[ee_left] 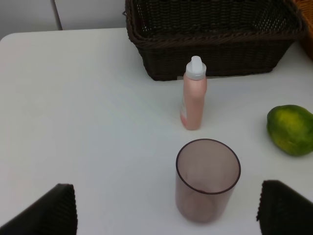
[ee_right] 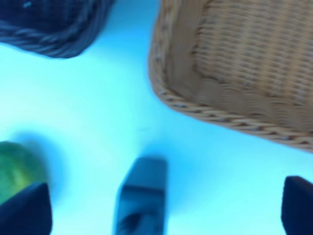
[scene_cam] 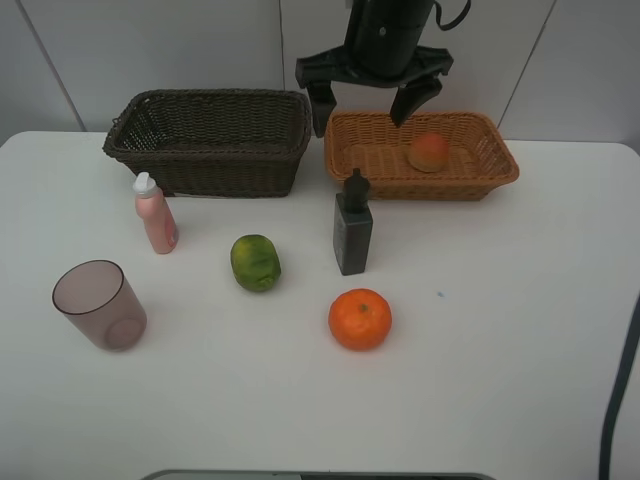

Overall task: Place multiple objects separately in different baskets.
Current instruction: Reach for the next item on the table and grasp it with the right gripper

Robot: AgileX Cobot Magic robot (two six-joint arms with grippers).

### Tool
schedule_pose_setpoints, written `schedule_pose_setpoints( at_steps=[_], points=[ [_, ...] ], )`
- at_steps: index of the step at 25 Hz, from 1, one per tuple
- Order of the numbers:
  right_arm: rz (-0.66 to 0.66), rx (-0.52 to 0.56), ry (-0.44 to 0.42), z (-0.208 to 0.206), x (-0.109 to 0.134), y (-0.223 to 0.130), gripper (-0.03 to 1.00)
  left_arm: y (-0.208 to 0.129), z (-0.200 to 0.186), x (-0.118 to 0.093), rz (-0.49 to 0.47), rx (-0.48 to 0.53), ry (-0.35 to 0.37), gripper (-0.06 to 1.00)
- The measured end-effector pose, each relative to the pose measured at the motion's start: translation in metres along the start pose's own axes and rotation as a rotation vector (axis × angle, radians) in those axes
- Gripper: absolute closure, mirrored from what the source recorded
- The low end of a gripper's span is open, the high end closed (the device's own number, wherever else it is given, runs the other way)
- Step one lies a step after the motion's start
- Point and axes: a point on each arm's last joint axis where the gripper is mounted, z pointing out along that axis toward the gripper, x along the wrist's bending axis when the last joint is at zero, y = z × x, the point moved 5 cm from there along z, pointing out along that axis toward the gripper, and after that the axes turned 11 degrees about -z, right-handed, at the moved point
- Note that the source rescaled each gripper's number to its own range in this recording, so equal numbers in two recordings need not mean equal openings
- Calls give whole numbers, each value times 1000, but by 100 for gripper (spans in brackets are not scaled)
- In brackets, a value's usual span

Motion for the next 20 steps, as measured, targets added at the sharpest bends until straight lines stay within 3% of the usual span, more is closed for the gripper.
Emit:
schedule_pose_setpoints(
  at_steps=[10, 20],
  points=[
    [37, -6, -17, -2, 28, -3, -3, 0, 0, 0, 0, 0, 0, -1],
    [42, 155, -31, 34, 30, -40, -3, 0, 0, 0, 0, 0, 0, -1]
  ],
)
